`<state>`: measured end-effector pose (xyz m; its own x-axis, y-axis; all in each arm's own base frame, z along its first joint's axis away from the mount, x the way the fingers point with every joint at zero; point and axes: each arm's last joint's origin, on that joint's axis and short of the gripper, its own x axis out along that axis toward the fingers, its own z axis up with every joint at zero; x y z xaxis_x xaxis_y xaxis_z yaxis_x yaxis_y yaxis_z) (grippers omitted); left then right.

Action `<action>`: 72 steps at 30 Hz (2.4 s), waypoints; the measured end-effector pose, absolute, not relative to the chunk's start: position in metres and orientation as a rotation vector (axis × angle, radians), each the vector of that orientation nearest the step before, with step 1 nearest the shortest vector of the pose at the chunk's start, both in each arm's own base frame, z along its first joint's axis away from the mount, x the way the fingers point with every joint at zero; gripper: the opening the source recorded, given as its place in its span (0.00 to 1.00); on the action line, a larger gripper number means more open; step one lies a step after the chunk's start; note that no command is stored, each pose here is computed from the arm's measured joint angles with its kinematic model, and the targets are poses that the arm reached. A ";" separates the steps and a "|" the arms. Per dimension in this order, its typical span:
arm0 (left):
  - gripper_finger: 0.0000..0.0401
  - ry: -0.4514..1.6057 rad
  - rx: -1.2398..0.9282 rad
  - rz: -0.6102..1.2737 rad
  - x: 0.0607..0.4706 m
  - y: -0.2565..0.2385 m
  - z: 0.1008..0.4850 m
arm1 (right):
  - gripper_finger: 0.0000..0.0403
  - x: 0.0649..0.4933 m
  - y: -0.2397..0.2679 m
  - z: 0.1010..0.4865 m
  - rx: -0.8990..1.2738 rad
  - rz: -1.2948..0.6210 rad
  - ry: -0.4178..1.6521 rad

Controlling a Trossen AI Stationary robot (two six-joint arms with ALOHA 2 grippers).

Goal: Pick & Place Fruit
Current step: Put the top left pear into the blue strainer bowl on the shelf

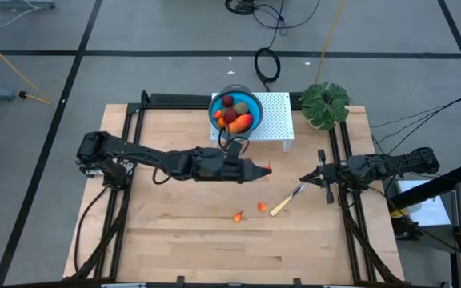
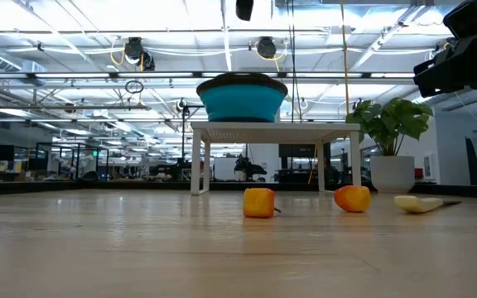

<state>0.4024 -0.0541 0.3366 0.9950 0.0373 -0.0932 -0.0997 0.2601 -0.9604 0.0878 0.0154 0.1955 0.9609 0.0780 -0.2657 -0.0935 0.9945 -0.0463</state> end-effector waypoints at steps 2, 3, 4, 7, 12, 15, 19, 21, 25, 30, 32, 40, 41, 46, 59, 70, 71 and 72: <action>0.27 0.036 -1.352 0.080 0.403 -0.054 0.338 | 0.00 0.088 0.015 0.196 -0.058 0.087 0.266; 0.27 0.029 -1.366 0.075 0.403 -0.054 0.339 | 0.00 0.088 0.015 0.195 -0.059 0.087 0.267; 0.27 0.022 -1.378 0.070 0.403 -0.054 0.340 | 0.00 0.088 0.015 0.196 -0.059 0.087 0.267; 0.27 0.009 -1.395 0.060 0.403 -0.054 0.341 | 0.00 0.088 0.015 0.195 -0.059 0.087 0.267; 0.27 0.001 -1.378 0.051 0.403 -0.054 0.343 | 0.00 0.088 0.015 0.196 -0.058 0.087 0.266; 0.27 -0.002 -1.203 0.041 0.403 -0.055 0.344 | 0.00 0.088 0.015 0.196 -0.059 0.087 0.267; 0.27 -0.017 -0.932 0.032 0.403 -0.055 0.346 | 0.00 0.088 0.015 0.196 -0.059 0.087 0.267; 0.27 -0.026 -0.844 0.046 0.403 -0.054 0.346 | 0.00 0.088 0.015 0.196 -0.058 0.087 0.267; 0.27 -0.037 -0.660 0.105 0.403 -0.048 0.346 | 0.00 0.088 0.015 0.196 -0.058 0.087 0.266; 0.27 -0.041 -0.500 0.188 0.404 -0.033 0.345 | 0.00 0.088 0.015 0.195 -0.063 0.088 0.267; 0.27 -0.029 -0.457 0.213 0.405 -0.025 0.344 | 0.00 0.088 0.015 0.196 -0.063 0.088 0.266; 0.27 0.261 -0.247 0.350 0.400 0.016 0.366 | 0.00 0.088 0.015 0.196 -0.066 0.088 0.266; 0.27 0.291 -0.228 0.365 0.398 0.021 0.369 | 0.00 0.088 0.015 0.195 -0.066 0.088 0.267; 0.27 0.409 -0.146 0.431 0.389 0.049 0.375 | 0.00 0.088 0.015 0.196 -0.066 0.085 0.266; 0.27 0.683 -0.134 0.700 0.353 0.129 0.357 | 0.00 0.088 0.015 0.195 -0.056 0.083 0.267; 0.27 0.750 -0.354 0.752 0.327 0.173 0.349 | 0.00 0.088 0.015 0.196 -0.052 0.081 0.267; 0.27 0.754 -0.367 0.736 0.326 0.173 0.348 | 0.00 0.088 0.015 0.196 -0.052 0.081 0.267; 0.27 0.758 -0.371 0.727 0.326 0.173 0.348 | 0.00 0.088 0.015 0.196 -0.052 0.082 0.267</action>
<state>0.3262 0.1730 0.3481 0.5033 0.4586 -0.7324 -0.7122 0.7001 -0.0510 0.0878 0.0153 0.1955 0.9612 0.0737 -0.2656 -0.0874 0.9954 -0.0401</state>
